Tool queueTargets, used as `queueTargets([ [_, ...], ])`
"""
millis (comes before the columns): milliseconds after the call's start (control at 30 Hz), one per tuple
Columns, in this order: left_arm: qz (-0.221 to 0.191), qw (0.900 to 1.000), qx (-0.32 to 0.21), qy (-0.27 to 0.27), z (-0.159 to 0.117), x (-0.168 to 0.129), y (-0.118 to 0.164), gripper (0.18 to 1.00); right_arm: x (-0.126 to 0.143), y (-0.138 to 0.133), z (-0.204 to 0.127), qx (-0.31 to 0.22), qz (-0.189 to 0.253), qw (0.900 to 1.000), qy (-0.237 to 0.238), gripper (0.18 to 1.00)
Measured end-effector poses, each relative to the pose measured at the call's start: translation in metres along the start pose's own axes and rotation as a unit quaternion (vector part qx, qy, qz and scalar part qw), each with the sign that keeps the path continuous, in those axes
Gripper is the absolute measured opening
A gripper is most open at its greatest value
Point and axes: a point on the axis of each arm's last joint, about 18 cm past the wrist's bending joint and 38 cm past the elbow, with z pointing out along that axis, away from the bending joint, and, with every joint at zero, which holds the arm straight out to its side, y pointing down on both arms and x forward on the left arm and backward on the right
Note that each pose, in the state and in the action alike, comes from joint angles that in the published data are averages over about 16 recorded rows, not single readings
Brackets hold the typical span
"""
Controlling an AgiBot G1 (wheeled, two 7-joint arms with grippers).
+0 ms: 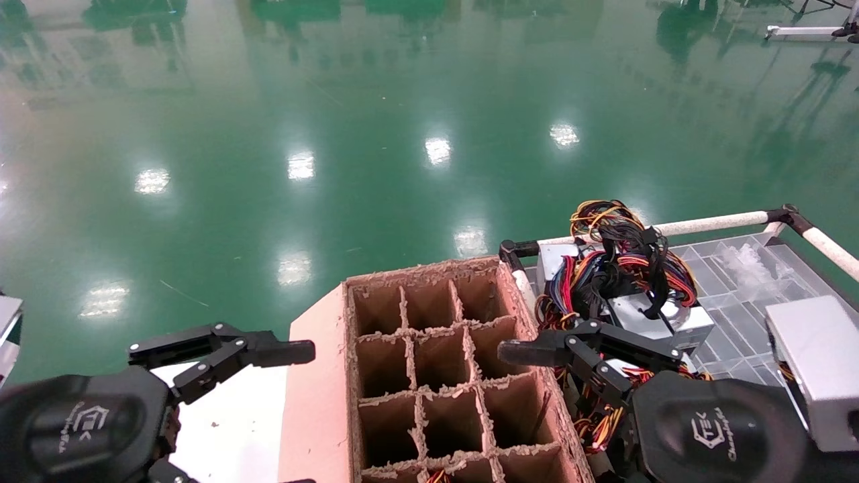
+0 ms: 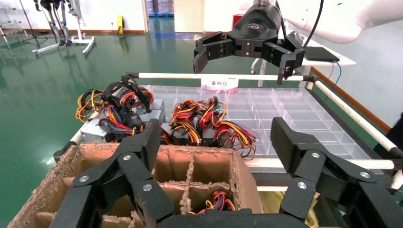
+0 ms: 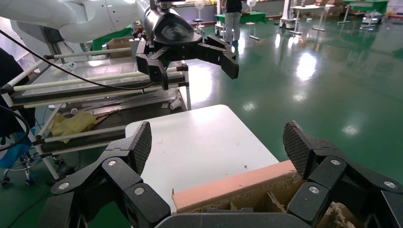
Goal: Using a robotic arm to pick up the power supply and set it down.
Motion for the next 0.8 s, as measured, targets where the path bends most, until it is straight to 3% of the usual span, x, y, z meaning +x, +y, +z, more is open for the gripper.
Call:
queueTargets([
  [300,0.0,1.0,0.0,0.0,0.0,0.0,0.0,0.768,0.0,0.0,0.0,0.0,0.0,1.0,0.0,1.0],
  [800,0.0,1.0,0.0,0.0,0.0,0.0,0.0,0.409,0.0,0.0,0.0,0.0,0.0,1.0,0.0,1.0],
])
